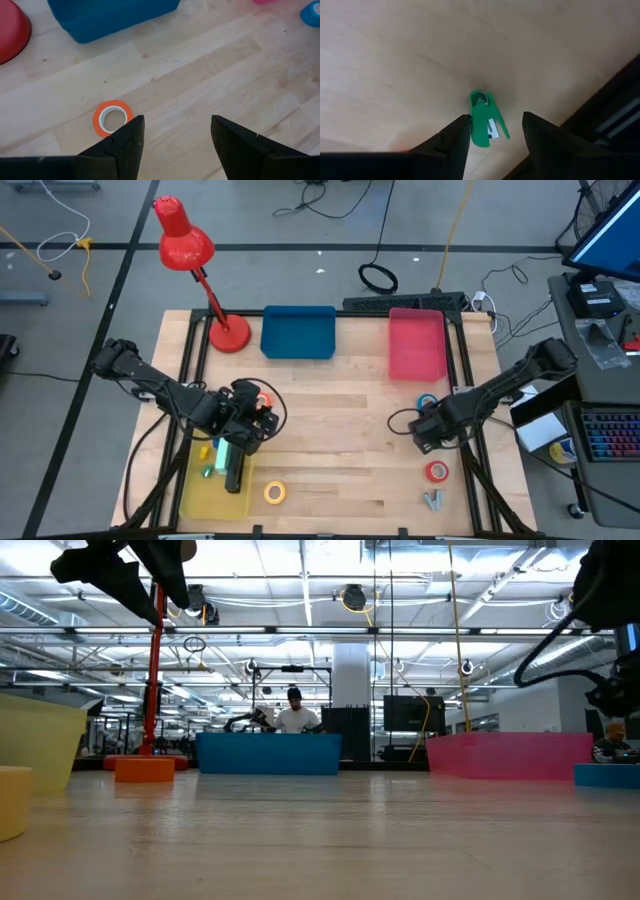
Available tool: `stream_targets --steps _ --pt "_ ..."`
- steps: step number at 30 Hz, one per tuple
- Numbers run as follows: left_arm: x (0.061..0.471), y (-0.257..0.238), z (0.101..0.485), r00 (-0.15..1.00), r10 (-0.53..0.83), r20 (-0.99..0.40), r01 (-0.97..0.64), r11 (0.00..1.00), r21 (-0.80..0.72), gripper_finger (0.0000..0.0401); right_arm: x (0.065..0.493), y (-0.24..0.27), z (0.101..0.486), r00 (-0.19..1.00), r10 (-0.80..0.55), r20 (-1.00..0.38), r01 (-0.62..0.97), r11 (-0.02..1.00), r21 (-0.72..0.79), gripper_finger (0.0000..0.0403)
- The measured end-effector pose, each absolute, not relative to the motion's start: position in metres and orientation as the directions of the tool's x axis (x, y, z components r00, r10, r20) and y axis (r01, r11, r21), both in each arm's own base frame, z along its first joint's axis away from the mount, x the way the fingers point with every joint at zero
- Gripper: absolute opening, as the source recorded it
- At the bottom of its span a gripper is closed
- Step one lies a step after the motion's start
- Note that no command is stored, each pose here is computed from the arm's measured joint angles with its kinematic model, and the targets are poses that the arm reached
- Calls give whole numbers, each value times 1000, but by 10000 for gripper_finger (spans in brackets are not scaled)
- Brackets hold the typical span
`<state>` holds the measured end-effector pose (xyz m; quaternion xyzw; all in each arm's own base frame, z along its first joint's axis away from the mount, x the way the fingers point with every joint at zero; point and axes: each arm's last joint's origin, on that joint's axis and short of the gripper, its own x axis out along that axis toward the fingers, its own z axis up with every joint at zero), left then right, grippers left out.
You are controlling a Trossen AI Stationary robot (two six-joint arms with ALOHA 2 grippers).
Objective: Pick and place Stapler, Stapler remover, tape
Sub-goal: Put the green stapler into the yellow bin
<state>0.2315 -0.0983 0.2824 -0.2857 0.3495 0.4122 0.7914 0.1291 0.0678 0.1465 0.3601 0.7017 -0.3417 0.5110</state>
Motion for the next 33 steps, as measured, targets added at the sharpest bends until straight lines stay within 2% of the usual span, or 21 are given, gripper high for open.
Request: stream_targets --steps 7,25,33 --pt "231 -98 282 416 453 -789 -850 501 -160 227 135 71 136 -252 141 -957 839 525 -143 176" --pt "231 -98 282 414 449 -792 -839 526 -141 227 143 72 131 -194 114 -974 849 517 -108 174" --pt "231 -99 282 408 430 -805 -838 527 -143 227 143 73 131 -199 143 -969 850 517 -98 173"
